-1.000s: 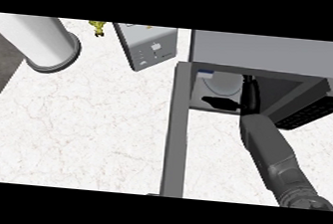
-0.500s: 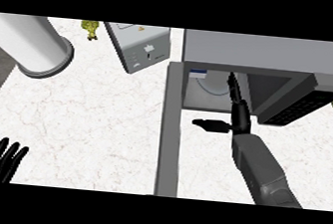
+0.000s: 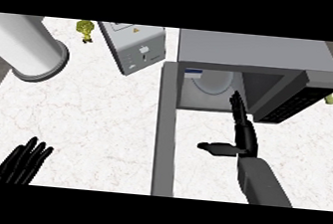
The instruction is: Pick up the milk, place it into the microwave and close the microwave
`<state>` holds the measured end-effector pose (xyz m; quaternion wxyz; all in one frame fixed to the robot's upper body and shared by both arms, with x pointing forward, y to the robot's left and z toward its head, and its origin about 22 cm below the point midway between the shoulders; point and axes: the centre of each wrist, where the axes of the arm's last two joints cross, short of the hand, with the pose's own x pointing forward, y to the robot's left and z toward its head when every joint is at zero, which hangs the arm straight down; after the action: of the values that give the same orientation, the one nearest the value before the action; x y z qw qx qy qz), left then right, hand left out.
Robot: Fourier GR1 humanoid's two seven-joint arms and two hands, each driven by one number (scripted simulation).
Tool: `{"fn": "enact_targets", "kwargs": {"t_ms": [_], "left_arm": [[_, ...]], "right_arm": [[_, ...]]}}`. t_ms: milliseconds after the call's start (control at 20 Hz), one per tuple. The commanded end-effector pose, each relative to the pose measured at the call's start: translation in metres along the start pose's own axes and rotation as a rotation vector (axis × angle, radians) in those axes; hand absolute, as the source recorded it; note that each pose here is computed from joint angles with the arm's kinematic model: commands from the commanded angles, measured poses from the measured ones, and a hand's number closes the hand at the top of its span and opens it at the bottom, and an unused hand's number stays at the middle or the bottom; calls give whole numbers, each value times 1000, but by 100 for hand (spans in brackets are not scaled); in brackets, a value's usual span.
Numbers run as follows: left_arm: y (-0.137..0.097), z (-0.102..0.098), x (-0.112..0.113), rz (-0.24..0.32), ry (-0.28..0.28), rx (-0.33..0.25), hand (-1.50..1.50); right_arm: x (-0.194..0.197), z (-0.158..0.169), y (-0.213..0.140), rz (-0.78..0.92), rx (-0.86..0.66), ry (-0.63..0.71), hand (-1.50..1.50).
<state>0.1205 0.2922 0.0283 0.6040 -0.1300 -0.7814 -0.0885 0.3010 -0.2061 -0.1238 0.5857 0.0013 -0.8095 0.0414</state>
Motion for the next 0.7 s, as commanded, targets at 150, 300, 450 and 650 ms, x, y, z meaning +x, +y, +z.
{"fn": "enact_targets", "kwargs": {"t_ms": [150, 300, 450, 650], "left_arm": [[-29, -29, -16, -36, 15, -104, 150], [-37, -41, -15, -62, 35, -145, 150], [-42, -65, -22, -86, 53, -163, 150], [-53, -104, -39, -154, 36, -217, 150]], "right_arm": [[8, 54, -25, -101, -62, -42, -150], [32, 54, -54, -113, -47, -62, 150], [49, 87, -49, -136, -35, -53, 150], [73, 84, -79, -149, -119, -78, -150]]}}
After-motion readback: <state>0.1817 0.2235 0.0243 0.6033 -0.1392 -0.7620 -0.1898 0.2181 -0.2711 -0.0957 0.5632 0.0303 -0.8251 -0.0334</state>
